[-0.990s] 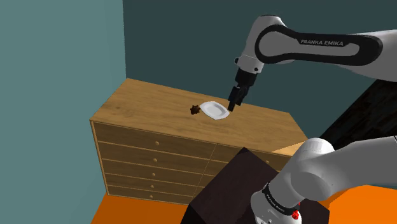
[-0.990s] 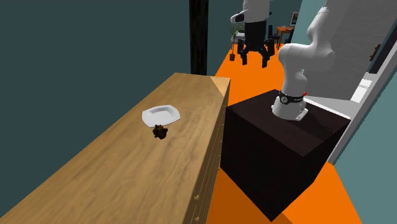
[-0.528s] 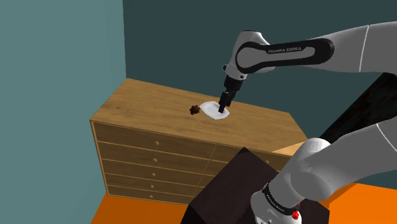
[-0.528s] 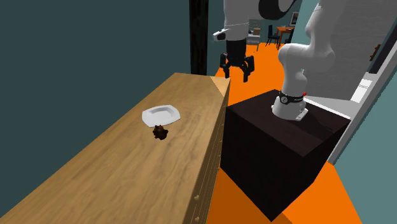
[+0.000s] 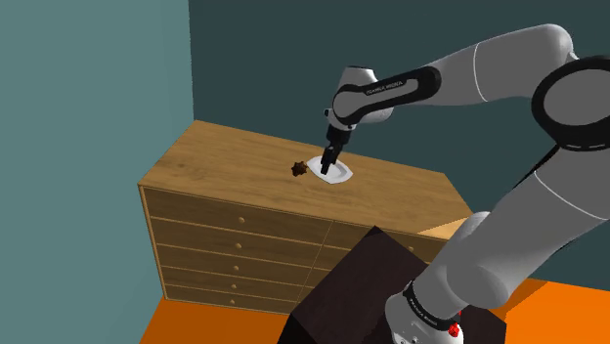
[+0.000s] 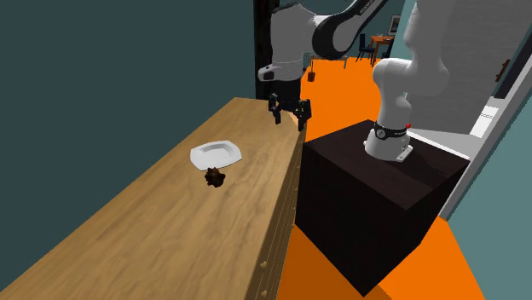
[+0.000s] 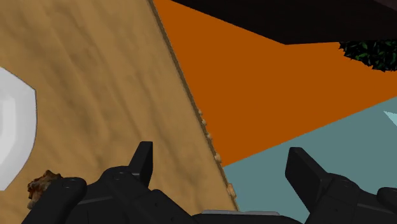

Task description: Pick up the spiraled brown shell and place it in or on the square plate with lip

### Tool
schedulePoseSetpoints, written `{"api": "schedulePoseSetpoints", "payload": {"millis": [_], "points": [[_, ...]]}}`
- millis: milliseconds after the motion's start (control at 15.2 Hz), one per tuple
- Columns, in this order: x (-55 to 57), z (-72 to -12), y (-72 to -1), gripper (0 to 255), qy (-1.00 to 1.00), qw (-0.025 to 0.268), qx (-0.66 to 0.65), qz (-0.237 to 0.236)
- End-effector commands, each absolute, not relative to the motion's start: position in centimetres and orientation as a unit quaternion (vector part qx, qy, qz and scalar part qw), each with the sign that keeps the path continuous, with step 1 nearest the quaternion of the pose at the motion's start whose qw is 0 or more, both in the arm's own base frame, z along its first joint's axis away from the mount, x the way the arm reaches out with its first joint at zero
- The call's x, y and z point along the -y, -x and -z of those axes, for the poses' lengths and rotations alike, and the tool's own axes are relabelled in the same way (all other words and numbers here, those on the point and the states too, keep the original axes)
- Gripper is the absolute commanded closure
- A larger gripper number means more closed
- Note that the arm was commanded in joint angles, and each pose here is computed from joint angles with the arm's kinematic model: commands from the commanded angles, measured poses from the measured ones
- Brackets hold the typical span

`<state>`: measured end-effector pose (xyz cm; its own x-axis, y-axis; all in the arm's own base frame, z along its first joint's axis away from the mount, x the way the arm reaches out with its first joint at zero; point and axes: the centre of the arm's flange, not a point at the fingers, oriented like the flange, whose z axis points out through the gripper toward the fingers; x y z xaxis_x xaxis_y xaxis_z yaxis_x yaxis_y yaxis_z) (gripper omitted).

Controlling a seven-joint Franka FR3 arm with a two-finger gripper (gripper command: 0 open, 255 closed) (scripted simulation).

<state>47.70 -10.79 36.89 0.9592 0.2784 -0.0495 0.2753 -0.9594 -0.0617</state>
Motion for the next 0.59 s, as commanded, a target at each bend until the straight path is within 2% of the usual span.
{"api": "schedulePoseSetpoints", "payload": {"millis": [0, 528], "points": [[11.8, -35.4, -49.3, 0, 0.988, 0.023, 0.153, -0.027], [14.8, -29.1, -56.7, 0, 0.980, 0.007, 0.200, -0.019]]}}
